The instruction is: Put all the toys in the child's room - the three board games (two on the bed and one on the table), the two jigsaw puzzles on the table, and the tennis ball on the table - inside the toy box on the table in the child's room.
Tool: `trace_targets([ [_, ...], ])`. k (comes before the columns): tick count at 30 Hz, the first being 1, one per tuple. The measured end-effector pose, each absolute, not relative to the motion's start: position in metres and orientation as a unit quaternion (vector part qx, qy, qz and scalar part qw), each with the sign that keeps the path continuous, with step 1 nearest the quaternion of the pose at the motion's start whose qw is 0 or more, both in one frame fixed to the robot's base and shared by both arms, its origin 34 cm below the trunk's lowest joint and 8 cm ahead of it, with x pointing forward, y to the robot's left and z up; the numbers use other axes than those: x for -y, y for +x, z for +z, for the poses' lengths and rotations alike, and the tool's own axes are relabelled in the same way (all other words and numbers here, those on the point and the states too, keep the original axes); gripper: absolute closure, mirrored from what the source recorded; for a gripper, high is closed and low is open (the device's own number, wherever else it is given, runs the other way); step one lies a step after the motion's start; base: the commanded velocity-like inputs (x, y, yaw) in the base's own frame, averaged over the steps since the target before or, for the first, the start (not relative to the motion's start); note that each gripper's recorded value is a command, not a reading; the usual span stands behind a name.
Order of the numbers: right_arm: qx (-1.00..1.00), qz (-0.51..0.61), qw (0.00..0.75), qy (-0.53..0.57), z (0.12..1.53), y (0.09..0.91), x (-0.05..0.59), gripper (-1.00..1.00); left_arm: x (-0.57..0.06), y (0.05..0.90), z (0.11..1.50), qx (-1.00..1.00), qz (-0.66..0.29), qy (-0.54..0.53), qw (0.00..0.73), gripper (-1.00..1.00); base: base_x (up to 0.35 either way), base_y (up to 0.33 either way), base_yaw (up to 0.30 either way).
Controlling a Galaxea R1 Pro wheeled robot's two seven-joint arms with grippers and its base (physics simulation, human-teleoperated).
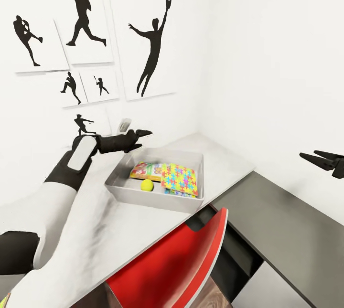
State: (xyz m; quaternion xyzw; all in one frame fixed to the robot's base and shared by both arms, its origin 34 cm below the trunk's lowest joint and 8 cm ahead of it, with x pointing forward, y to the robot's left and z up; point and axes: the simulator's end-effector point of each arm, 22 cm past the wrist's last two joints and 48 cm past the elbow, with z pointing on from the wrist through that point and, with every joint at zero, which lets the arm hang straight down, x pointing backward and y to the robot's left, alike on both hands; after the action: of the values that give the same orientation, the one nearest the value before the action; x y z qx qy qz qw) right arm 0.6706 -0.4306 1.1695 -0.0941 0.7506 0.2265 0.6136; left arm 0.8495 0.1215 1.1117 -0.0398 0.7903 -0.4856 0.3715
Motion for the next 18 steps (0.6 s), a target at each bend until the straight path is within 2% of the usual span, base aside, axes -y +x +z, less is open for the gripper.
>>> trace_targets([
  [4,-0.751,0.226,0.612,-0.097,1.168,0.671,0.429,-1.0,-0.134,0.816,1.147,-0.78,-0.463,-0.017,0.421,-1.0,0.0,0.0,0.0],
  [10,-0.751,0.225,0.614,-0.095,1.17,0.672,0.43,-1.0,-0.12,0.785,1.149,-0.765,-0.5,-0.019,0.405,-1.0,-0.016,0.01,0.0],
  [15,-0.76,0.246,0.598,-0.07,1.167,0.673,0.429,-1.0,-0.138,0.786,1.139,-0.78,-0.478,-0.062,0.399,-1.0,-0.276,0.177,0.014],
  [18,-0.764,0.256,0.59,-0.059,1.166,0.672,0.428,-1.0,-0.143,0.786,1.137,-0.781,-0.476,-0.065,0.4,-1.0,-0.275,0.236,0.168],
])
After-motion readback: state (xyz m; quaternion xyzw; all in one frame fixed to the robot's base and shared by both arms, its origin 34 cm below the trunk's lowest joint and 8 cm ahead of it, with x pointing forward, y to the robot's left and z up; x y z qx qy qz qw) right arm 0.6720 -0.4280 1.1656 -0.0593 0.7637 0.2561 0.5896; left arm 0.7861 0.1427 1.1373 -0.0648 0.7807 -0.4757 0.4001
